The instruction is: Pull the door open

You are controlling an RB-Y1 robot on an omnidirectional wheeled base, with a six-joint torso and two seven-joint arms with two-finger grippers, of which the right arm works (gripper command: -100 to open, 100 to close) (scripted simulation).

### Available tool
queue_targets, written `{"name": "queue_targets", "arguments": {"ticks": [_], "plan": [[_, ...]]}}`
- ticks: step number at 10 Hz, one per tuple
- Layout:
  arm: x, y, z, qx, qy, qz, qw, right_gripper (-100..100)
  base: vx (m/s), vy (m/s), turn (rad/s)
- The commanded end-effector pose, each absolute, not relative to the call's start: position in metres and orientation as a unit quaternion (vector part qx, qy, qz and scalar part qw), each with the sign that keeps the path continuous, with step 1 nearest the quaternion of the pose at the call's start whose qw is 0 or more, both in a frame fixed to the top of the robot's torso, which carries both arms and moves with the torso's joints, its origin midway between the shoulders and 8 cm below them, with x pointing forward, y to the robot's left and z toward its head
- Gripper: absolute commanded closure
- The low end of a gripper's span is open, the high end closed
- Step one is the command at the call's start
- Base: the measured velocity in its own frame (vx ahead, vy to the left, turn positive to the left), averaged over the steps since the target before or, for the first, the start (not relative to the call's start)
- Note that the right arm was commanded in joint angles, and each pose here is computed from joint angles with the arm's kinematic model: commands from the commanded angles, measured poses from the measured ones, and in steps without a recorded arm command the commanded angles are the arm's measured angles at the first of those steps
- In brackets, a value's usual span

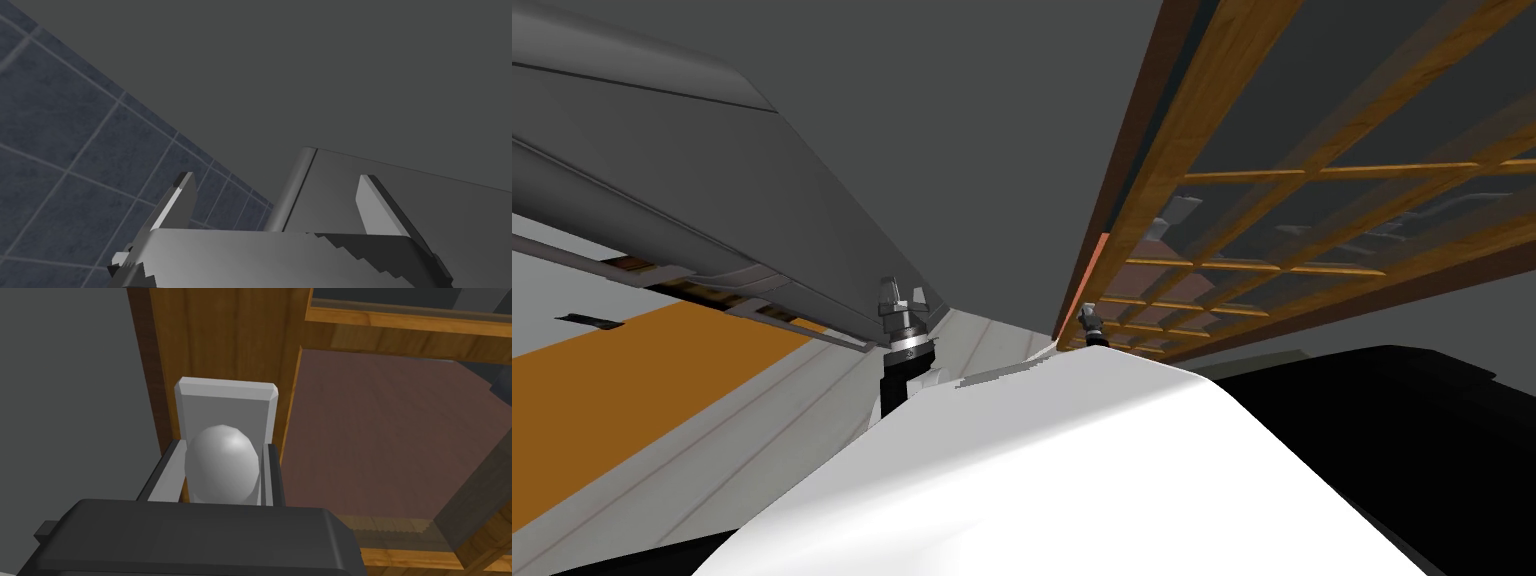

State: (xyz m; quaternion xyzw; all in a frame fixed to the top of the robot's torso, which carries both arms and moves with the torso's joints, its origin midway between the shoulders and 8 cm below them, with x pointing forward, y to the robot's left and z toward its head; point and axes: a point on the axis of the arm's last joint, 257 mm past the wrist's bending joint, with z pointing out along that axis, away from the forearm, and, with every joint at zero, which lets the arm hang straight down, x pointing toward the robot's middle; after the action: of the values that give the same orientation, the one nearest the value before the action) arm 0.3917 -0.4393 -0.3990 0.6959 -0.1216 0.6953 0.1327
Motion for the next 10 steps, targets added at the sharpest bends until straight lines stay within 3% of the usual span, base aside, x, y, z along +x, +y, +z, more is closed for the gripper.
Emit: {"name": "queue_targets", "arguments": {"ticks": [1,10], "plan": [[0.389,-0.435,-0.4,0.698,-0.115,0.696,0.123,100,-0.246,-0.021,0.131],[0.372,-0.416,-0.402,0.705,-0.069,0.702,0.071,100,-0.238,-0.017,0.108]]}}
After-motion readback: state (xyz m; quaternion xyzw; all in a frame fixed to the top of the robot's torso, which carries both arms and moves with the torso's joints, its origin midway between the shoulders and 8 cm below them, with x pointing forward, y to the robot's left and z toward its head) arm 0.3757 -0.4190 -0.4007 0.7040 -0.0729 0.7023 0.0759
